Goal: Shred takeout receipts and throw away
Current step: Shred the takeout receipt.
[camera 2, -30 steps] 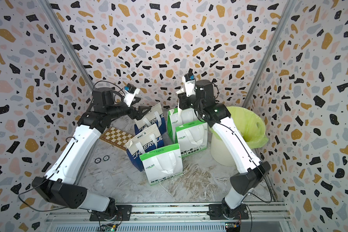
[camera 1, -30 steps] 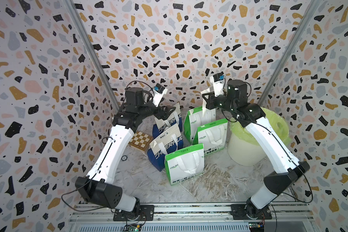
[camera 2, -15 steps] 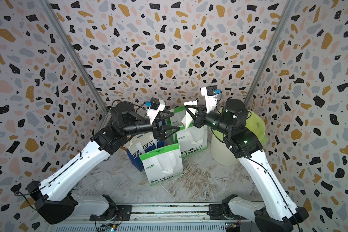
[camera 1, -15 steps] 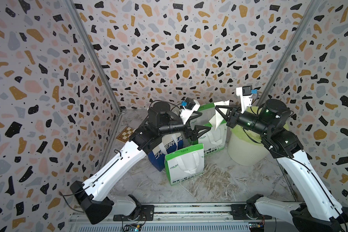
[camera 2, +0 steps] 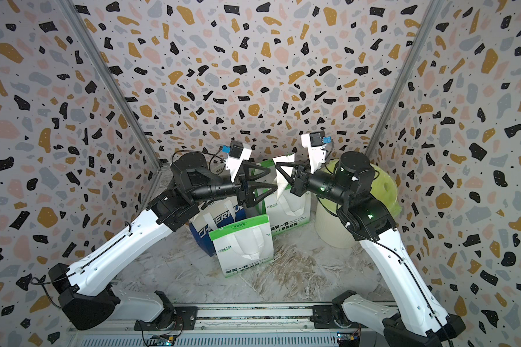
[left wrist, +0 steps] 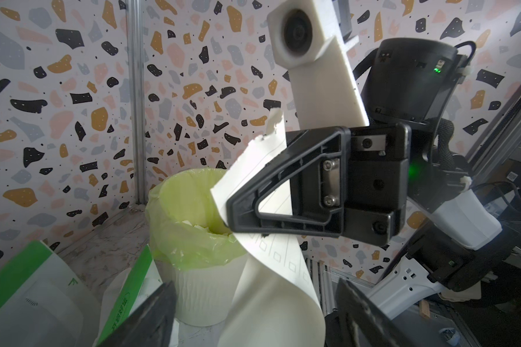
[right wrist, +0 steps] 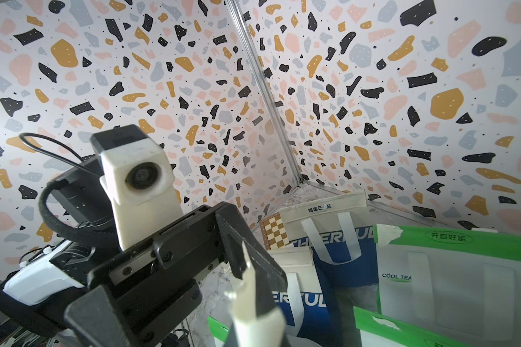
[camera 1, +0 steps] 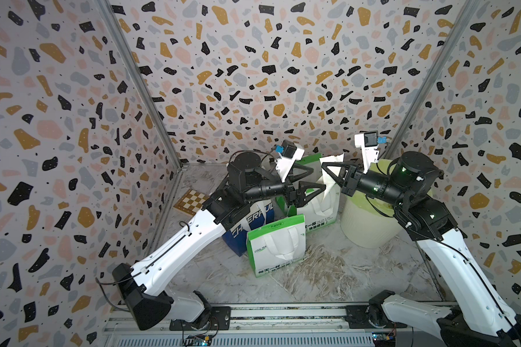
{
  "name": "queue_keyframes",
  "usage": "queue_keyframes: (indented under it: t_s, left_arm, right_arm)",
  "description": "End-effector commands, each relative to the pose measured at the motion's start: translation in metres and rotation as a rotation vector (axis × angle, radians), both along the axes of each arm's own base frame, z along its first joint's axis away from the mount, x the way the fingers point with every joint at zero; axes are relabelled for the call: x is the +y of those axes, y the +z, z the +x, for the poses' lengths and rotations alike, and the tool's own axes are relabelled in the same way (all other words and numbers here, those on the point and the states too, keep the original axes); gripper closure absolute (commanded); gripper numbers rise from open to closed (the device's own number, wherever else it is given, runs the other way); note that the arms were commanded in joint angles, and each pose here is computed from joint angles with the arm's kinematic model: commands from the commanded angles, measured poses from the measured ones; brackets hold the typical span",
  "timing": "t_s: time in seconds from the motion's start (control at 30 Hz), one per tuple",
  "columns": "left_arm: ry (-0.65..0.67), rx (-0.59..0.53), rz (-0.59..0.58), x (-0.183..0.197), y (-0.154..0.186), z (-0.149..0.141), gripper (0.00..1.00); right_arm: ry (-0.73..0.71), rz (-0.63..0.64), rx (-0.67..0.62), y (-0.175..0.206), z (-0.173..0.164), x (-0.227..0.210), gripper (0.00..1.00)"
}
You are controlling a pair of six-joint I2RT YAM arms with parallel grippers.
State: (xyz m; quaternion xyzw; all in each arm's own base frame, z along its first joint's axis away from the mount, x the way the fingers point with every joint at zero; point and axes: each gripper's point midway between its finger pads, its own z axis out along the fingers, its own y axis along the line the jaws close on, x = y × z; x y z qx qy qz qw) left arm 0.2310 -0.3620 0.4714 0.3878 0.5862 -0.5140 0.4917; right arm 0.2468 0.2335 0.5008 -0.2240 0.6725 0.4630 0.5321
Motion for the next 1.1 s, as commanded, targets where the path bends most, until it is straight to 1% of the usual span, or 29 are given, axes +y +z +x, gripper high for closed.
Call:
queue_keyframes:
  t_s: [0.0,0.2,0.3,0.37,0.47,0.53,0.63,0.7,0.73,0.83,0.9,0.97,1.07]
  left_arm:
    - [-0.074,-0.042,-0.067,-0.003,0.026,-0.016,0.19]
    - [-0.059,0.006,-0.026,-0.016,0.009,-0.005,0.31]
    - [-0.036,0.026,-0.026,-0.021,0.005,0.003,0.44]
    - [-0.020,0.042,-0.032,-0.024,0.004,0.007,0.55]
    - [-0.026,0.054,-0.041,-0.029,0.004,0.008,0.68]
    - [-0.031,0.059,-0.044,-0.032,0.003,0.008,0.79]
    - [-0.045,0.060,-0.054,-0.037,0.003,0.005,0.88]
    - [-0.052,0.051,-0.079,-0.038,0.005,0.004,0.88]
    - [-0.051,0.045,-0.102,-0.038,0.007,0.003,0.83]
    - [-0.046,-0.005,-0.165,-0.030,0.017,-0.002,0.62]
    - [-0.049,-0.036,-0.191,-0.025,0.021,-0.006,0.55]
    - [-0.065,-0.055,-0.193,-0.023,0.023,-0.012,0.51]
    - [-0.105,-0.044,-0.169,-0.027,0.018,-0.016,0.51]
  right_arm:
    - [0.001,0.010,-0.014,0.006,-0.003,-0.001,1.00]
    - [0.026,0.026,-0.011,0.011,-0.006,0.002,1.00]
    - [0.036,0.030,-0.005,0.011,-0.008,0.004,1.00]
    - [0.035,0.028,-0.001,0.010,-0.008,0.004,1.00]
    - [0.028,0.026,0.009,0.007,-0.007,0.003,1.00]
    - [0.025,0.022,0.013,0.006,-0.006,0.003,1.00]
    - [0.013,0.016,0.010,0.005,-0.007,0.001,1.00]
    - [0.009,0.013,0.008,0.005,-0.008,0.000,1.00]
    - [0.005,0.009,0.007,0.005,-0.007,-0.001,1.00]
    - [-0.022,-0.004,0.006,0.002,-0.006,-0.005,1.00]
    - [-0.026,-0.007,0.007,0.000,-0.006,-0.006,1.00]
    - [-0.015,-0.003,0.007,0.001,-0.008,-0.005,1.00]
    - [0.006,0.016,0.010,0.004,-0.010,-0.003,1.00]
